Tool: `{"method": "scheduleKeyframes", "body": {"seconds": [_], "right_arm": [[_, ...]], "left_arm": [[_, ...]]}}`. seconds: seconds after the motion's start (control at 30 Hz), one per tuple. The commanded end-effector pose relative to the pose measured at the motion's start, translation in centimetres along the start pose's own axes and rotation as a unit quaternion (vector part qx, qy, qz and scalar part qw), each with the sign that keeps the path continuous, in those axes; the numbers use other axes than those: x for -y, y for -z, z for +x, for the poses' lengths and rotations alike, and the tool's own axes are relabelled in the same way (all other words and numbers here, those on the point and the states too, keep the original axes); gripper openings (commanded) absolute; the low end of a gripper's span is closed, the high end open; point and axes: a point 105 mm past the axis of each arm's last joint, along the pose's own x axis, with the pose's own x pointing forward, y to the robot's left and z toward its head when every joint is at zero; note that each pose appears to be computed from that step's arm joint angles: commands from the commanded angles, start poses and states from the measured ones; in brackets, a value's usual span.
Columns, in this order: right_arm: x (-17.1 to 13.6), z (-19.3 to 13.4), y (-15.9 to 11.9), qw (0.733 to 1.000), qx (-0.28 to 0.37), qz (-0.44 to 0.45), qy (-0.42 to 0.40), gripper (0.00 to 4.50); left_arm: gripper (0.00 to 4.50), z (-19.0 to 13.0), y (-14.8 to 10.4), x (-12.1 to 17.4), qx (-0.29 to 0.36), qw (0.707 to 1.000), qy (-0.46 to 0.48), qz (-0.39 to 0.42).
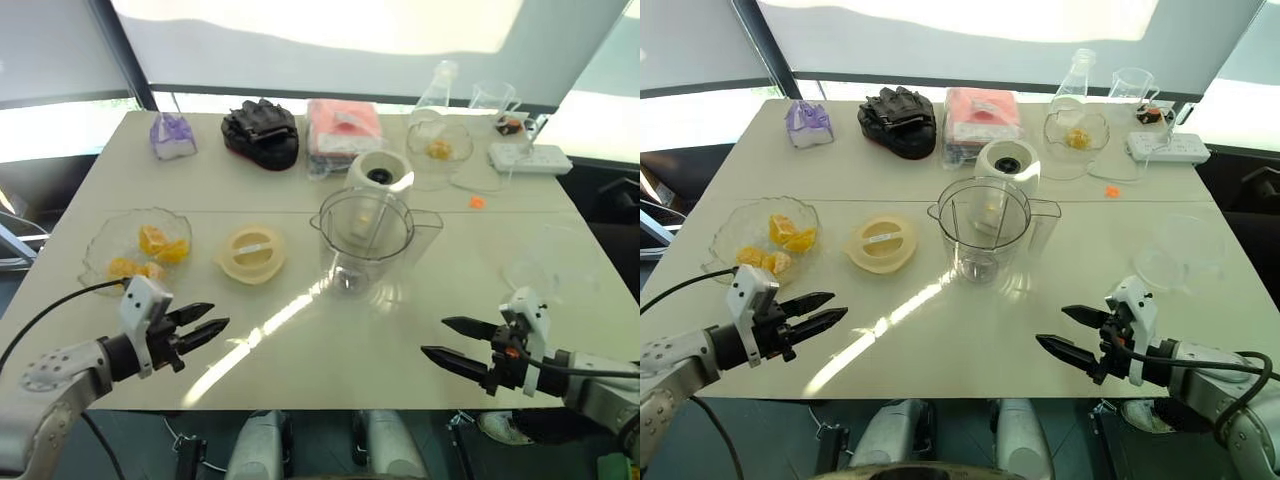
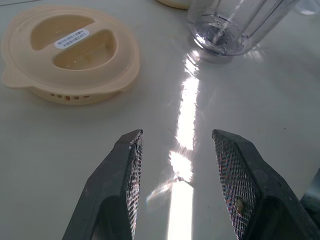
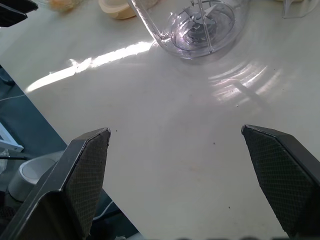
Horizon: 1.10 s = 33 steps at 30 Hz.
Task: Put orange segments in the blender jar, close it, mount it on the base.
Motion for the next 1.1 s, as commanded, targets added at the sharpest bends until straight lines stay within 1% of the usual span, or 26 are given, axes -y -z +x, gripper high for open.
{"method": "scheduleKeyframes", "body": {"seconds": [0.03, 0.13, 0.23, 0.4, 0.7, 0.87, 0.93, 1.03, 1.1], "right_arm": [[-0.5, 0.0, -1.4, 0.999, 0.021, -0.030, -0.006, 4.43], [-0.6, 0.0, -2.4, 0.999, 0.033, -0.041, -0.005, 4.43], [-0.9, -0.1, -3.1, 0.998, 0.042, -0.044, -0.007, 4.43], [-1.3, 0.0, -3.2, 0.998, 0.044, -0.049, -0.008, 4.43], [-1.4, 0.2, -3.9, 0.997, 0.046, -0.064, -0.011, 4.43], [-1.6, 0.3, -4.5, 0.995, 0.048, -0.081, -0.013, 4.43], [-1.9, 0.2, -5.4, 0.994, 0.049, -0.098, -0.019, 4.43], [-2.0, -0.6, -7.5, 0.991, 0.058, -0.116, -0.023, 4.43], [-2.1, -1.8, -10.1, 0.988, 0.079, -0.128, -0.028, 4.43]], "left_arm": [[2.27, 0.2, -1.0, 0.3, 0.023, 0.999, -0.002, 0.034], [2.27, 0.4, -1.0, 0.1, 0.034, 0.999, -0.004, 0.025], [2.27, 0.4, -0.8, 0.2, 0.028, 0.999, 0.003, 0.024], [2.27, 0.7, -0.7, 0.3, 0.025, 0.999, 0.008, 0.025], [2.27, 0.9, -1.2, 0.0, 0.029, 0.999, 0.010, 0.038], [2.27, 1.0, -2.0, -0.4, 0.036, 0.998, 0.009, 0.045], [2.27, 0.9, -2.7, -0.4, 0.035, 0.998, 0.020, 0.058], [2.27, 0.3, -4.3, -1.1, 0.026, 0.996, 0.031, 0.084], [2.27, -0.6, -6.4, -4.0, 0.017, 0.994, -0.008, 0.110]]}}
